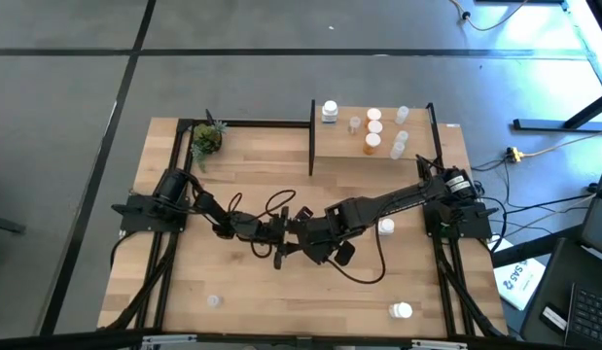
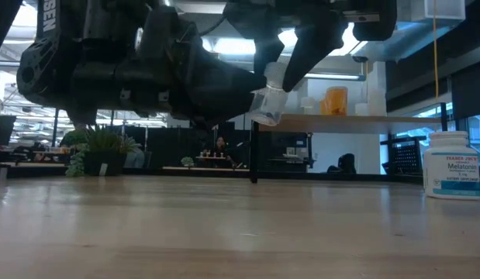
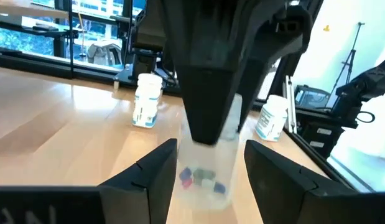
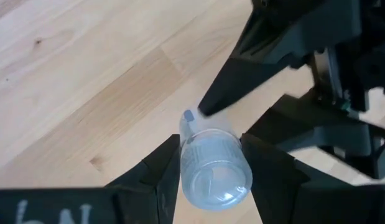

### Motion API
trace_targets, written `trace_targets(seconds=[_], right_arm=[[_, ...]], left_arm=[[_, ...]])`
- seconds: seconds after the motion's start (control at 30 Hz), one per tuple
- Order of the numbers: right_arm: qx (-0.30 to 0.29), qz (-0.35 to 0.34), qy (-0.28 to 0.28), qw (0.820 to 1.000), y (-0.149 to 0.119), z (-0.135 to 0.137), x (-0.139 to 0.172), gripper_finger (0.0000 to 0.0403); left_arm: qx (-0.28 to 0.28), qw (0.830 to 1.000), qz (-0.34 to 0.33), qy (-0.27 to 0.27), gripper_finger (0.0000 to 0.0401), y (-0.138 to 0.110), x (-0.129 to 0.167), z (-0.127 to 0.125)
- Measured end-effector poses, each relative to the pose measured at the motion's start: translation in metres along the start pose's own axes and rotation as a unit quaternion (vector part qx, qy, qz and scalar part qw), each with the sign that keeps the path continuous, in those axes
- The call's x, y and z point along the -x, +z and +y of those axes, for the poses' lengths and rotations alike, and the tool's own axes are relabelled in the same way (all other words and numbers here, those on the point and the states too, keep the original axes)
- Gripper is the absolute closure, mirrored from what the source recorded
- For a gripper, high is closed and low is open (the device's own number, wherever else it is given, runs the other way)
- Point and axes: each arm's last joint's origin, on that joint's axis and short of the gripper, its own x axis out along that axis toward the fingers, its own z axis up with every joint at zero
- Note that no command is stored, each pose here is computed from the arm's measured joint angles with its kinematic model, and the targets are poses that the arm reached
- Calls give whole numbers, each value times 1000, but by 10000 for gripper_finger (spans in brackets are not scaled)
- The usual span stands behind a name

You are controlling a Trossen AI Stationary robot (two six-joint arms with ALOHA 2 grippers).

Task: Pick and place medicine bottles onto shelf by color
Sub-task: Put the top green transparent pill bottle on the shelf aligned with the other green transparent pill bottle

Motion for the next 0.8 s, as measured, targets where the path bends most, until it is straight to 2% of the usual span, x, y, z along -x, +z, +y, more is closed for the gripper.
trace_targets(seconds=[0.5, 0.63, 0.8], right_arm=[[-99, 64, 37, 992, -11, 8, 6, 239], [-114, 83, 25, 990, -14, 11, 13, 239], [-129, 91, -7, 987, -14, 17, 32, 239]], left_arm=[[-6, 1000, 13, 9, 221, -6, 14, 4], [-28, 1000, -3, 2, 221, -4, 19, 3], [-29, 999, -21, -3, 221, 3, 25, 2]])
